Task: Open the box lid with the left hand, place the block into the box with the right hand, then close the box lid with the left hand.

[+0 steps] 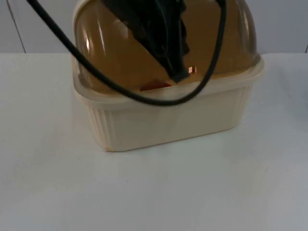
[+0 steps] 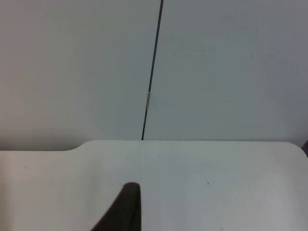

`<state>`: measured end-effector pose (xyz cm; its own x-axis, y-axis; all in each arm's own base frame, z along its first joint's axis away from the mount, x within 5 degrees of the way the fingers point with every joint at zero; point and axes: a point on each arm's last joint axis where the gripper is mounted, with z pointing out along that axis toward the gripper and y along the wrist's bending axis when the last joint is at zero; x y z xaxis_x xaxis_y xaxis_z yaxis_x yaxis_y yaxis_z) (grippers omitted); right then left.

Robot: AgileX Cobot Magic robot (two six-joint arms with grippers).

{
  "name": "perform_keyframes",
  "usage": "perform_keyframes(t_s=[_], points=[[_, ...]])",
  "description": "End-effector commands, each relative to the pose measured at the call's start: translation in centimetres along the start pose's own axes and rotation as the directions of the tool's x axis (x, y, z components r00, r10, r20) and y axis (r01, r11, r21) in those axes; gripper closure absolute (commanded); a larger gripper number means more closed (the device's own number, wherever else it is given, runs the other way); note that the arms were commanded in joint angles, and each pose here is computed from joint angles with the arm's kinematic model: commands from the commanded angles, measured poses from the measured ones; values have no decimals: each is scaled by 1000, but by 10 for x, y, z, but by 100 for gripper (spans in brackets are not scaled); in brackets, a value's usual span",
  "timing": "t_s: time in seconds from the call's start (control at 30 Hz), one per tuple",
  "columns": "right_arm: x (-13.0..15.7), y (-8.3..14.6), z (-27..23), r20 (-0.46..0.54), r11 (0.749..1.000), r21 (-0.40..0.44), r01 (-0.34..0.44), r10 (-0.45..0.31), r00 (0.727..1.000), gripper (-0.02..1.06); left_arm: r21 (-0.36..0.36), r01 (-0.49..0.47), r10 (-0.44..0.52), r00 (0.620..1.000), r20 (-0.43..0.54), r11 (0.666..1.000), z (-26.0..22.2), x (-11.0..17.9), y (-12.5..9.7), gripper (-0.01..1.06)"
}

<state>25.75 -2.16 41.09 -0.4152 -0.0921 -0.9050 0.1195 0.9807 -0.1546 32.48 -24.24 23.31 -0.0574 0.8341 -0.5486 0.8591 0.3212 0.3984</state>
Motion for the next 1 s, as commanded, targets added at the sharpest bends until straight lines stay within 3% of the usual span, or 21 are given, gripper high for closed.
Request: perform_keyframes(t_s=[0.0,0.27,0.4,0.43,0.5,0.53,0.6,0.7,0.77,0.83,0.9,0.93,0.97], points=[[-4,-2,-5,27,1000,4,-5,5,1000,0,-12,-25,25,1000,14,1000,0,-2,-7,105],[-4,-2,-5,27,1000,4,-5,5,1000,0,23,20,-20,1000,14,1000,-3,-2,-12,105],[-4,-2,-5,27,1000,4,-5,5,1000,0,41,174,-178,979,102,984,-22,-15,-10,105],[-4,-2,-5,27,1000,4,-5,5,1000,0,41,174,-178,979,102,984,-22,-15,-10,105],[-4,-2,-5,27,1000,4,-5,5,1000,0,46,262,-266,949,168,964,-35,-23,-7,105],[-4,-2,-5,27,1000,4,-5,5,1000,0,44,324,-325,917,230,945,-49,-30,-3,105],[-4,-2,-5,24,1000,5,-5,5,1000,0,42,339,-338,907,251,940,-54,-33,-2,105],[-4,-2,-5,23,1000,5,-5,5,1000,0,-28,370,-331,860,388,929,-106,-42,14,105],[-4,-2,-5,23,1000,5,-5,5,1000,0,-44,387,-336,847,411,921,-121,-40,21,105],[-4,-2,-5,23,1000,5,-5,5,1000,0,-61,492,-413,786,461,868,-156,-29,38,105],[-4,-2,-5,23,1000,5,-5,5,1000,0,-83,628,-512,698,501,774,-180,-8,61,105],[-4,-2,-5,23,1000,5,-5,5,1000,0,-91,697,-563,643,519,712,-191,6,73,105],[-4,-2,-5,23,1000,5,-5,5,1000,0,-91,697,-563,643,519,712,-191,6,73,105]])
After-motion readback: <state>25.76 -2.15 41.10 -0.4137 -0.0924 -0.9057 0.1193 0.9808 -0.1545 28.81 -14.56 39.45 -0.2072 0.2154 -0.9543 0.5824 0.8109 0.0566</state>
